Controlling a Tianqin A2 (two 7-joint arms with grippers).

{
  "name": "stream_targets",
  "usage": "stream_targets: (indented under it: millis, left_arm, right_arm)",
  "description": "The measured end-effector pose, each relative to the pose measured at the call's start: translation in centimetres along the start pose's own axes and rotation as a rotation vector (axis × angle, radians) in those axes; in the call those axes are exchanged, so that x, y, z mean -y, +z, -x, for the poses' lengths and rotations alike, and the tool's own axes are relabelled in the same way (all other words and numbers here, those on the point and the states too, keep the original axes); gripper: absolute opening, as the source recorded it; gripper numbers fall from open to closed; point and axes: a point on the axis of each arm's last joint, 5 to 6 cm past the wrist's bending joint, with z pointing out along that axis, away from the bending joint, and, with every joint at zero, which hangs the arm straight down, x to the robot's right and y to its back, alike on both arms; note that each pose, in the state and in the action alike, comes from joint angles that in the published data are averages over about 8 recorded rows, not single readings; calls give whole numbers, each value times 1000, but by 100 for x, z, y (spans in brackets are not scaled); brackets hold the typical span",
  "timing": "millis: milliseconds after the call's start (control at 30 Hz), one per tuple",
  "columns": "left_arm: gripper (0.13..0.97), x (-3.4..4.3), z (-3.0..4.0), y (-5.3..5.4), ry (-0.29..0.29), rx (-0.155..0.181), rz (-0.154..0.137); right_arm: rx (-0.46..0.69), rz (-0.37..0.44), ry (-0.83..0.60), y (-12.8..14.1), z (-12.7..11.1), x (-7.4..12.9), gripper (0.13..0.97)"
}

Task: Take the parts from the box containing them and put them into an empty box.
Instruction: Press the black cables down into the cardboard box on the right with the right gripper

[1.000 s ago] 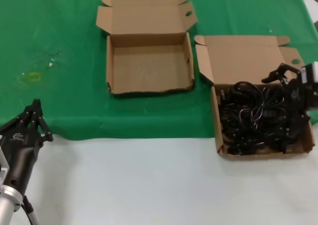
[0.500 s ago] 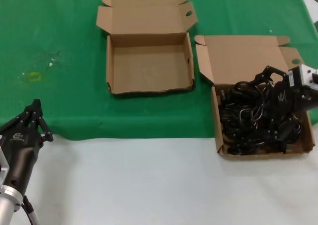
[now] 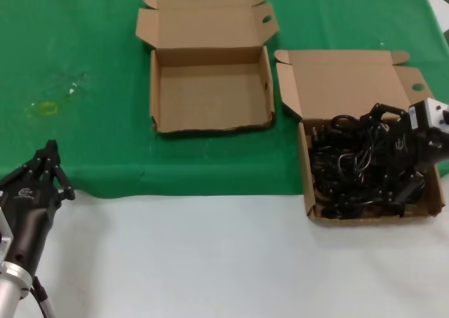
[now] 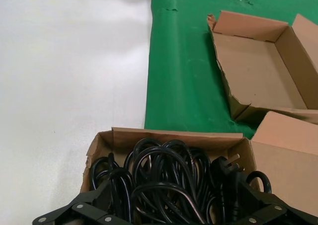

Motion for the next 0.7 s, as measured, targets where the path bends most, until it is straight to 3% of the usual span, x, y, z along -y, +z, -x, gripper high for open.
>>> stream_targets:
  millis: [233, 500, 633, 700]
  left_arm:
    - [144, 0, 0, 0, 1, 0, 0]
    - [144, 0, 0, 0, 1, 0, 0]
    - [144, 0, 0, 0, 1, 0, 0]
    - [144, 0, 0, 0, 1, 0, 0]
  right_arm:
    - [7, 4, 1, 12, 9, -7, 877]
    - [14, 9, 1, 25, 20, -12, 727]
    - [15, 11, 1, 23, 19, -17, 727]
    - [14, 13, 0, 20, 17, -19, 673]
